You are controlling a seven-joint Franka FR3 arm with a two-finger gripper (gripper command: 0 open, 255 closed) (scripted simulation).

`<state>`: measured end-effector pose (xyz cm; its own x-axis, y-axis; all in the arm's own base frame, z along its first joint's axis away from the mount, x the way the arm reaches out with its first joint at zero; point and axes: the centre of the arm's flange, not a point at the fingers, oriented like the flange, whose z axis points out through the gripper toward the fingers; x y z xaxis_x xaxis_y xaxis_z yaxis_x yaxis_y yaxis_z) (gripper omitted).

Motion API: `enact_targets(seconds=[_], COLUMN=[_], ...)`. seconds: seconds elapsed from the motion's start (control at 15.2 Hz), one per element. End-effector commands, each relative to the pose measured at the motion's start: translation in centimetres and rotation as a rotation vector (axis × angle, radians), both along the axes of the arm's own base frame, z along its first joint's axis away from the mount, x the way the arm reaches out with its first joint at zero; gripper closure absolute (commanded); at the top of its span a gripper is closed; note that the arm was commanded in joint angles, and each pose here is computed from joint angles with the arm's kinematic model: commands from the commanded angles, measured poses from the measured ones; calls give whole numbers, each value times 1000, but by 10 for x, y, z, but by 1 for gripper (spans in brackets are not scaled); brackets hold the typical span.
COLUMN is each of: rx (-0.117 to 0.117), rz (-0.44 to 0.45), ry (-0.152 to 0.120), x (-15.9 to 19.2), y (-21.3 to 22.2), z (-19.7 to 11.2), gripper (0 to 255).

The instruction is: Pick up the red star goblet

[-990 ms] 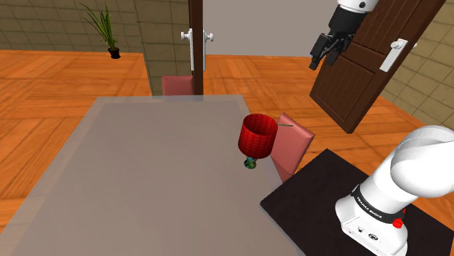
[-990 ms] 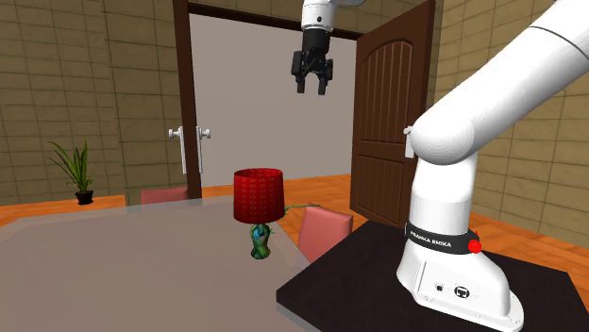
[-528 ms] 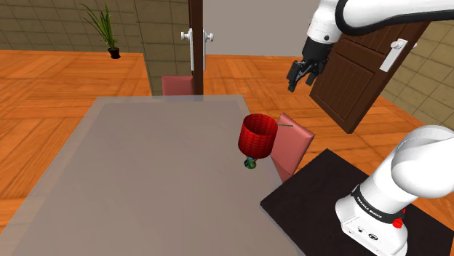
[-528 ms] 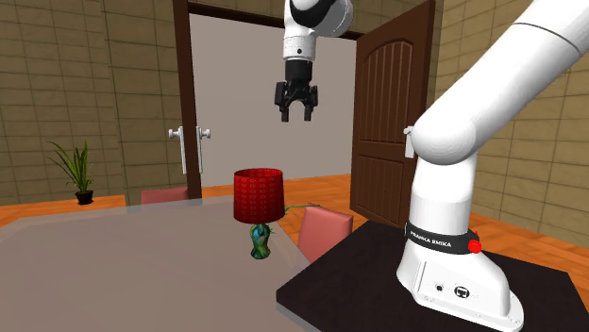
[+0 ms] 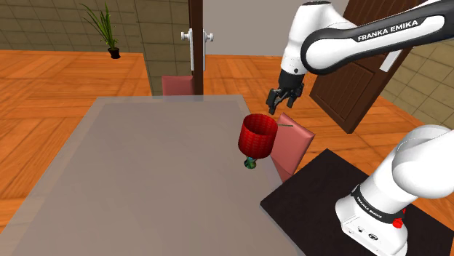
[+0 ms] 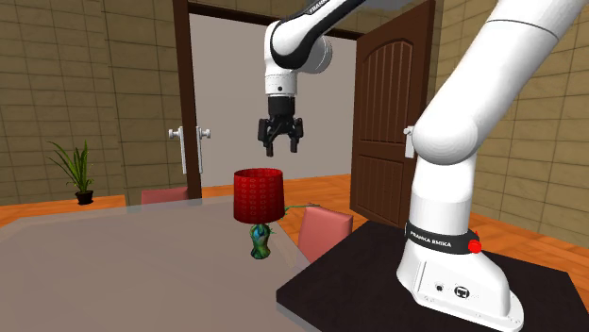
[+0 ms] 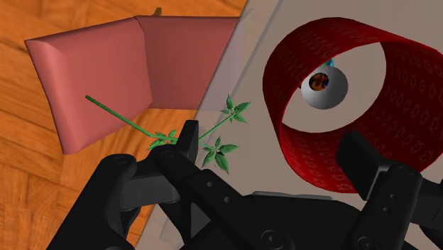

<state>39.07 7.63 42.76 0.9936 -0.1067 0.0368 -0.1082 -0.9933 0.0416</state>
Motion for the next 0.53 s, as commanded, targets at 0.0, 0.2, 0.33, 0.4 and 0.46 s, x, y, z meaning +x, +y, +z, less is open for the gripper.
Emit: enact_targets(seconds=[0.0, 0.2, 0.33, 0.4, 0.46], rx=[1, 1, 1, 1, 1], rz=[-4, -6, -6, -6, -6], ry=[12, 18, 18, 18, 18], x=[9, 12, 12, 12, 12], y=[9, 13, 13, 13, 13], z=[-24, -46, -57, -62, -67], gripper=[0, 0, 0, 0, 0])
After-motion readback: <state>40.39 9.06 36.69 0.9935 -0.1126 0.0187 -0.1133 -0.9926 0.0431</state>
